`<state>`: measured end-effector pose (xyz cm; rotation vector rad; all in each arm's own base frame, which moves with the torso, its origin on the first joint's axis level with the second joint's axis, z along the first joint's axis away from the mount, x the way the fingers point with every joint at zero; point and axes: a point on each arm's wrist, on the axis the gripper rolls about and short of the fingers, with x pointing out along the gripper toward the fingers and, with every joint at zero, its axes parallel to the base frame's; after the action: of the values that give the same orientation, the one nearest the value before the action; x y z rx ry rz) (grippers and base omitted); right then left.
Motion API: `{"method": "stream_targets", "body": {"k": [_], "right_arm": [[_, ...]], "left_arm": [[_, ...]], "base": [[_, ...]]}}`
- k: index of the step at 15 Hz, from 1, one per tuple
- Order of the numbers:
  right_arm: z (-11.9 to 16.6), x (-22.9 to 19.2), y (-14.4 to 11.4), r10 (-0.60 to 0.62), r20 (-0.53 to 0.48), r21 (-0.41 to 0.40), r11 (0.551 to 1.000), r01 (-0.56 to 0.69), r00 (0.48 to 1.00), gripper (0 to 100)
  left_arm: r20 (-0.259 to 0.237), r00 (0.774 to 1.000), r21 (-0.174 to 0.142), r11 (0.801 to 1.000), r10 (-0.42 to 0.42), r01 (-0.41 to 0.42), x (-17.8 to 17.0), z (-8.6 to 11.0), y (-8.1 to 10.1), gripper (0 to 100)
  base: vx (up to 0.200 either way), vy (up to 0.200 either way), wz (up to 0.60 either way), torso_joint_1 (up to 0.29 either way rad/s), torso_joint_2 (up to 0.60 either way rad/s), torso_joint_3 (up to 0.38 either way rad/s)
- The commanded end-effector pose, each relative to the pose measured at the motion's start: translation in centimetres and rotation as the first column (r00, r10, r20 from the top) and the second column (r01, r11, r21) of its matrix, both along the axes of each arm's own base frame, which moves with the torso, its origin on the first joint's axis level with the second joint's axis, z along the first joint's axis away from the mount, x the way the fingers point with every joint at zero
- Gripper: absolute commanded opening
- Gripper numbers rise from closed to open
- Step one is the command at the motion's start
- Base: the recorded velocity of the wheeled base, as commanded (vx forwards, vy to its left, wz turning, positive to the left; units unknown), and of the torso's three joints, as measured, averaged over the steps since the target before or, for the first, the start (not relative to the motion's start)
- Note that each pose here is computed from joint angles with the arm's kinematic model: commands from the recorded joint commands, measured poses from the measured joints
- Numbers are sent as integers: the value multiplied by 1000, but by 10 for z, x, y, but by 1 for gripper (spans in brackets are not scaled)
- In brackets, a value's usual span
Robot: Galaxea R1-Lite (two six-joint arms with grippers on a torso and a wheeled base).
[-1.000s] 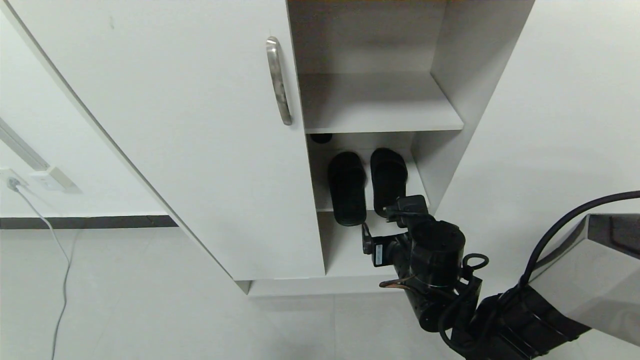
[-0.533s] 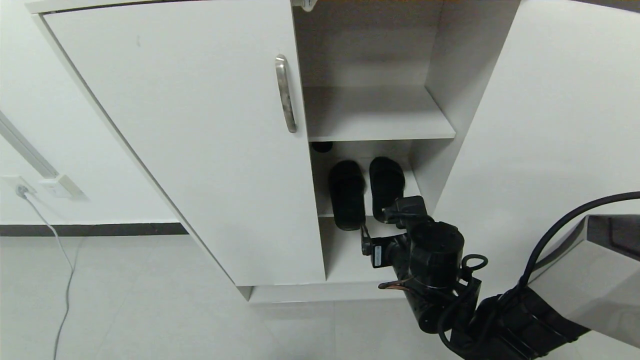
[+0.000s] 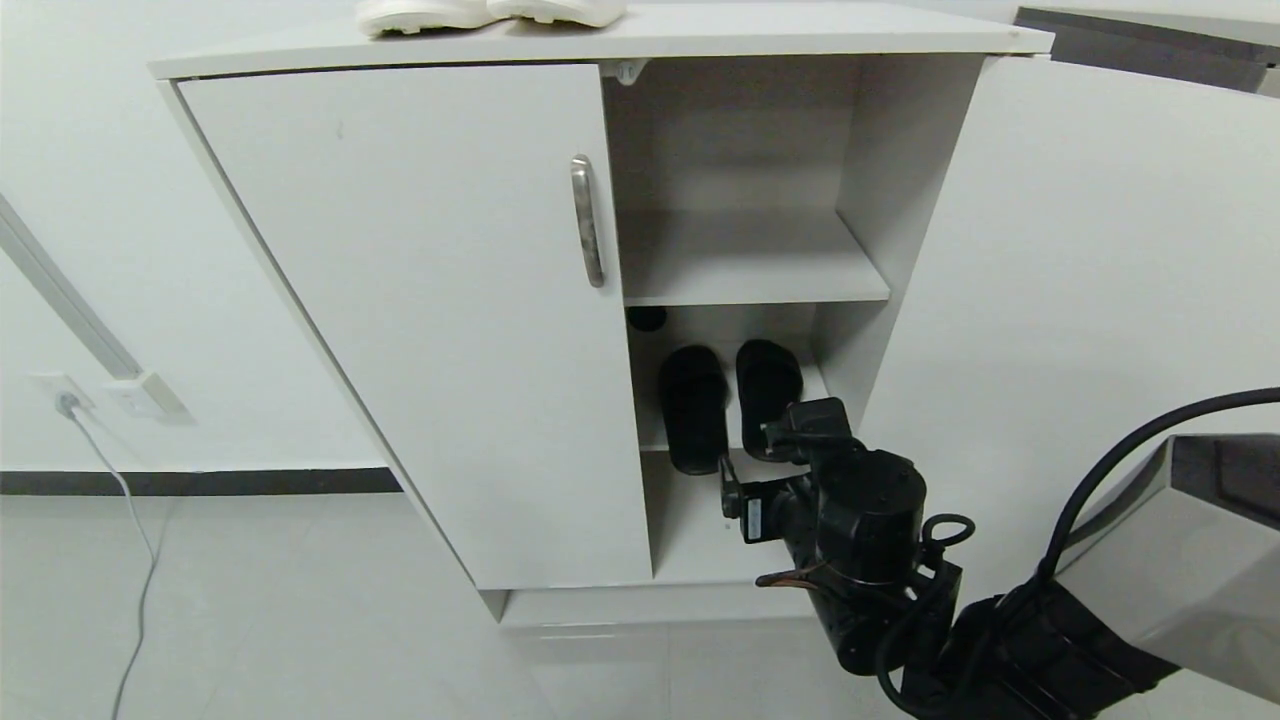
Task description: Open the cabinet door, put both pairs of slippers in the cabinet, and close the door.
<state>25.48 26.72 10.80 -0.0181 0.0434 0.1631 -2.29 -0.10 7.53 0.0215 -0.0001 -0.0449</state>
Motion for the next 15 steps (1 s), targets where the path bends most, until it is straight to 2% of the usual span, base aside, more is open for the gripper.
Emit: {"method": "stream_targets", "body": {"k": [1, 7, 15], "right_arm": [[-3, 0, 0, 2, -5, -7, 1000, -2, 1000, 100], [-4, -2, 0, 5, -9, -10, 1000, -5, 1000, 100], [-6, -6, 3, 19, -16, -18, 1000, -19, 1000, 100]], "left_arm": [[-1, 1000, -2, 1000, 0, 0, 0, 0, 0, 0], [-1, 1000, -2, 1000, 0, 0, 0, 0, 0, 0], [-1, 1000, -5, 1000, 2, -2, 0, 0, 0, 0]], "base": [[0, 0, 0, 0, 0, 0], [0, 0, 0, 0, 0, 0], [0, 200, 0, 4, -1, 4]]}}
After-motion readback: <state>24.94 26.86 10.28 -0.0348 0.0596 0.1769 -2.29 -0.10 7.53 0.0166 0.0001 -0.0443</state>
